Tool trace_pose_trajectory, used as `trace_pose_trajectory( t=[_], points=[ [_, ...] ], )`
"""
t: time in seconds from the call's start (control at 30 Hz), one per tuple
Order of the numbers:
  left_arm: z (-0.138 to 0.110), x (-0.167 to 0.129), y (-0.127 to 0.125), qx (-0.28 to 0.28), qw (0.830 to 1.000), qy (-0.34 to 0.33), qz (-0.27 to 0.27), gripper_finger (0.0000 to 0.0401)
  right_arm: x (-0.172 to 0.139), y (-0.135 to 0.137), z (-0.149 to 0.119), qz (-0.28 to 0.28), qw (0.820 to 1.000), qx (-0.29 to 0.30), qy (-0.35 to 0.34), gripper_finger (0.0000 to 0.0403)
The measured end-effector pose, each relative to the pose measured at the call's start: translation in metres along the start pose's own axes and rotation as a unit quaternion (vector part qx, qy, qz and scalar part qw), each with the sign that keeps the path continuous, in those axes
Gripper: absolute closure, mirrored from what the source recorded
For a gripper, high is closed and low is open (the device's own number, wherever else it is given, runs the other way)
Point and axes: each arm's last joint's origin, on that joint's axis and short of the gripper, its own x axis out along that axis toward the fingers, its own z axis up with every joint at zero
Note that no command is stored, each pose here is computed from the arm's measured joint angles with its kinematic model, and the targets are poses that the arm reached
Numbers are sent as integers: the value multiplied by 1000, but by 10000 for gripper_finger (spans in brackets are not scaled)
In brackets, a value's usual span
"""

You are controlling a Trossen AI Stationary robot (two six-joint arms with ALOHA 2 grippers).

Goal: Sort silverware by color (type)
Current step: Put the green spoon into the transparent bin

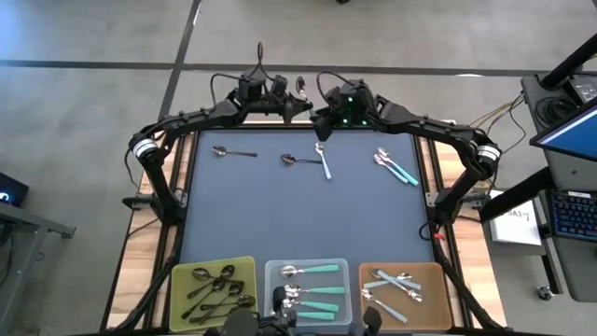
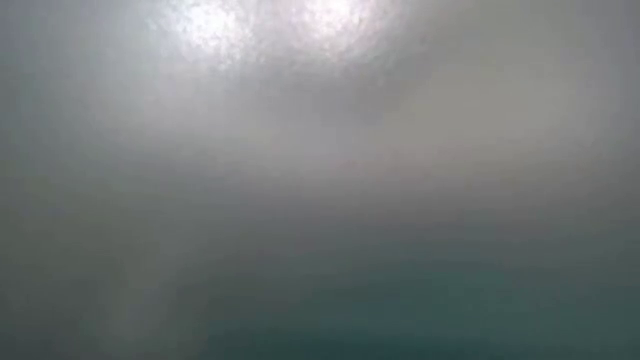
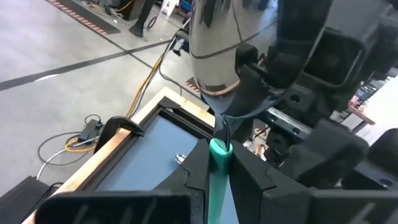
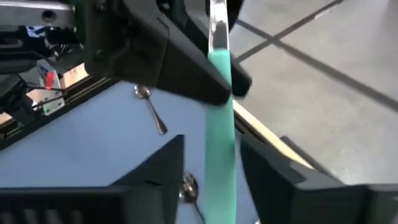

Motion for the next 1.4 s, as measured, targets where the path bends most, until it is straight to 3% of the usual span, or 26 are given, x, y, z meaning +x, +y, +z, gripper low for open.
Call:
trace_pose_trajectory(
  t=[0.13,0.23,0.5,0.7,0.97,1.1,1.4],
  points=[
    [0,-1,1,-5,1000,8,2,379,-4,-1,-5,-7,999,13,32,202],
    [-5,-1,3,-22,999,36,-4,379,-16,0,-7,-15,998,17,58,190],
    [-33,-3,-2,-49,982,168,-73,379,-63,5,-14,-37,989,30,142,204],
    [-58,-5,-11,-66,960,263,-70,379,-91,6,-22,-72,975,76,196,217],
    [-89,13,-64,-14,931,342,-126,380,-101,2,-37,-170,954,90,228,227],
    [-99,20,-92,30,925,357,-125,380,-93,-3,-51,-203,942,103,246,227],
    [-119,20,-162,45,916,392,-73,380,-65,-10,-93,-211,915,87,334,229]
  ],
)
